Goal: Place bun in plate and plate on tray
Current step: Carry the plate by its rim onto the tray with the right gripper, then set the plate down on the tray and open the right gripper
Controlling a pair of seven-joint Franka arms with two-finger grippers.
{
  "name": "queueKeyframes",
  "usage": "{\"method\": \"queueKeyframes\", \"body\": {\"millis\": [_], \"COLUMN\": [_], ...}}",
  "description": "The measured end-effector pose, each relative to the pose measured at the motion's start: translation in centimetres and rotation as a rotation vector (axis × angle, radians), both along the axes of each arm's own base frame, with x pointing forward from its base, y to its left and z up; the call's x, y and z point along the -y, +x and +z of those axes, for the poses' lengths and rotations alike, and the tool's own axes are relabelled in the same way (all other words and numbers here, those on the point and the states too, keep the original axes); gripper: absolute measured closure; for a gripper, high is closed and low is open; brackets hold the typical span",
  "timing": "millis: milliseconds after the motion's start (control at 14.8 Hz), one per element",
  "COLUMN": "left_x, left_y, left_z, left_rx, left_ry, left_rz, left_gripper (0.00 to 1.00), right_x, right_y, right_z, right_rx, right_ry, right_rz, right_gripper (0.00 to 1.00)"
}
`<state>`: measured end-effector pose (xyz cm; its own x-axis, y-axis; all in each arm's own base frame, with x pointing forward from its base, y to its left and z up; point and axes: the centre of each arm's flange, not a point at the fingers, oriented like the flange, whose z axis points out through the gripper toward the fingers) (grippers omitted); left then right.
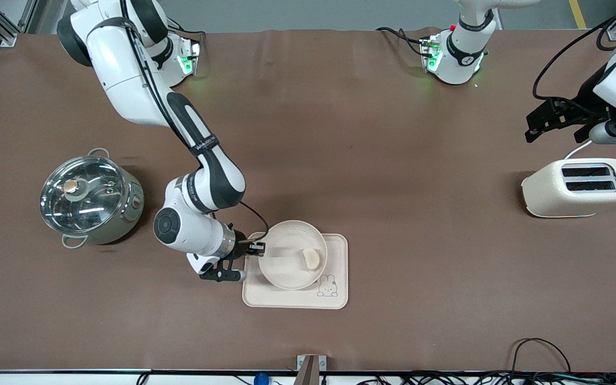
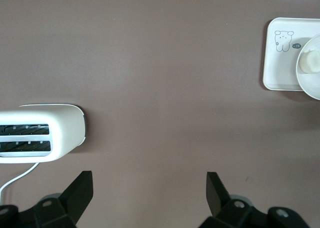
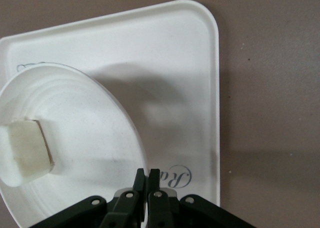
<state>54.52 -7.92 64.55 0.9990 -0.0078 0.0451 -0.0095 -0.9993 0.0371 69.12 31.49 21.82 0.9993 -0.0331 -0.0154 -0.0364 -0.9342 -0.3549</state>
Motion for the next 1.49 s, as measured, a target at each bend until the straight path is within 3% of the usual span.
{"method": "queueKeyframes", "body": {"millis": [203, 541, 743, 1014, 1486], "left_x": [0.1, 0.0, -0.1, -0.1, 0.0], "left_y": [0.1, 0.1, 0.1, 0.3, 0.3], "left_z": [0.0, 0.1, 0.1, 0.2, 0.2], "left_rx": [-0.001, 0.006, 0.005, 0.017, 0.022], "left_ry": [0.000, -0.001, -0.001, -0.003, -0.003], "left_rz": [-0.001, 0.000, 0.001, 0.002, 0.002], "left_gripper": [0.00, 0.00, 0.00, 0.00, 0.00], "right_x": [0.1, 0.1, 0.0, -0.4, -0.1], "right_y": [0.1, 1.6, 2.2, 3.3, 3.5], "right_z": [-1.5, -0.8, -1.3, -1.1, -1.5], "right_rx": [0.004, -0.032, -0.020, 0.033, 0.037], "right_ry": [-0.010, 0.002, 0.009, 0.031, 0.031], "right_rz": [0.060, 0.092, 0.086, -0.019, -0.024], "right_gripper": [0.96, 0.96, 0.96, 0.96, 0.96]}}
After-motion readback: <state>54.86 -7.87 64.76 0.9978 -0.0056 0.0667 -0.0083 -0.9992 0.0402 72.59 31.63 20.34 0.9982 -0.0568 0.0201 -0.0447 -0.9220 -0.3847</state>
